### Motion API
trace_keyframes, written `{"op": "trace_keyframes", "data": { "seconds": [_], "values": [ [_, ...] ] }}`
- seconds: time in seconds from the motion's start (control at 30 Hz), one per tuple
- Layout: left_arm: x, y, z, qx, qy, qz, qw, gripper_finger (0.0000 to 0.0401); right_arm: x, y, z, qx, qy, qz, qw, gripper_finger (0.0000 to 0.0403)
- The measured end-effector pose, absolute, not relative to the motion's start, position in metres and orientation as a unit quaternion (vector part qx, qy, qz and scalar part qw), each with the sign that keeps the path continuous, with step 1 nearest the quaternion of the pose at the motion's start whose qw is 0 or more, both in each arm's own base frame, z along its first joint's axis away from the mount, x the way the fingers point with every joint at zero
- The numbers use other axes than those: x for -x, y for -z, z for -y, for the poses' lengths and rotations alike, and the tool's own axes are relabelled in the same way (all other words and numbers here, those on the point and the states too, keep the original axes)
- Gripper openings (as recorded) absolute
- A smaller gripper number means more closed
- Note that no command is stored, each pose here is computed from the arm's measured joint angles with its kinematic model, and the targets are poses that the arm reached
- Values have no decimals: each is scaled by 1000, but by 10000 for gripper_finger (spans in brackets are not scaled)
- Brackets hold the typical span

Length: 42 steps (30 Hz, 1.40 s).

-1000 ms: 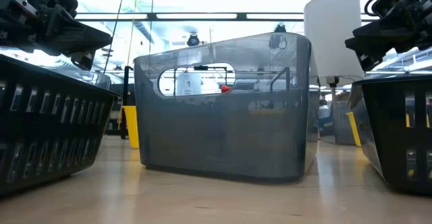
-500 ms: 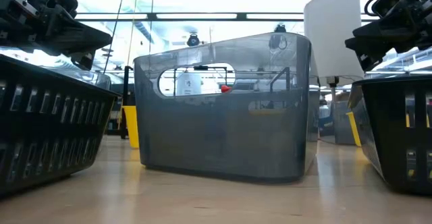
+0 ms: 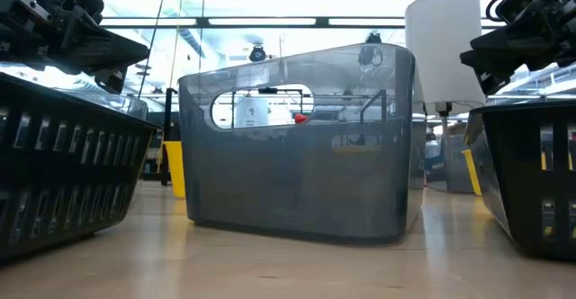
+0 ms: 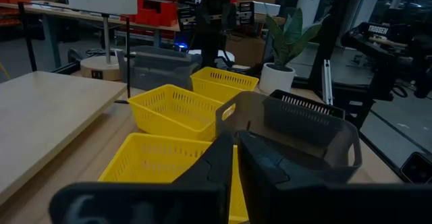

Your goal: Stack baskets on shelf by color

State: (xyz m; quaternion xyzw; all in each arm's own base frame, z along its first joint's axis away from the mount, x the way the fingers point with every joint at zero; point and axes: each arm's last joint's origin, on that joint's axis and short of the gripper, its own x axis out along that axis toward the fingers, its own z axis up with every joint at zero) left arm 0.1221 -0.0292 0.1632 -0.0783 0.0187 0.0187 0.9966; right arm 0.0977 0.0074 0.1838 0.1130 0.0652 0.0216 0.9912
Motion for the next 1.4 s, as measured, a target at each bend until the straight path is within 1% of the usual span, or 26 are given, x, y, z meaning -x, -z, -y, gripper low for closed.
{"op": "trace_keyframes", "data": {
  "seconds": [0.37,0.47,0.57,0.67,0.73,0.8,0.9,1.0,1.2,1.27,1.3,1.4],
  "values": [
    [-122,-163,29,78,-19,-19,997,40,-98,-185,-7,-113,-13,-58,992,130],
    [-122,-163,29,78,-19,-19,997,36,-98,-190,-6,-114,-3,-30,993,130],
    [-122,-163,29,78,-19,-19,997,32,-98,-200,-5,-144,9,25,989,130],
    [-122,-163,29,78,-19,-19,997,30,-96,-218,-4,-199,0,117,973,130],
    [-122,-163,29,78,-19,-18,997,31,-92,-231,-3,-209,-4,188,960,130],
    [-122,-163,29,78,-19,-19,997,34,-86,-242,-3,-183,-18,248,951,130],
    [-122,-163,29,78,-19,-19,997,38,-80,-253,-6,-104,-55,307,944,130],
    [-122,-163,29,78,-19,-19,997,39,-78,-256,-7,-55,-64,323,943,130],
    [-122,-163,29,78,-19,-19,997,31,-80,-254,-8,-67,-76,309,946,130],
    [-122,-163,29,78,-19,-19,997,28,-84,-252,-7,-64,-55,296,951,130],
    [-122,-163,29,78,-19,-19,997,28,-86,-251,-6,-70,-28,293,953,130],
    [-122,-163,29,78,-19,-19,997,31,-95,-252,1,-107,92,265,954,130]
  ]
}}
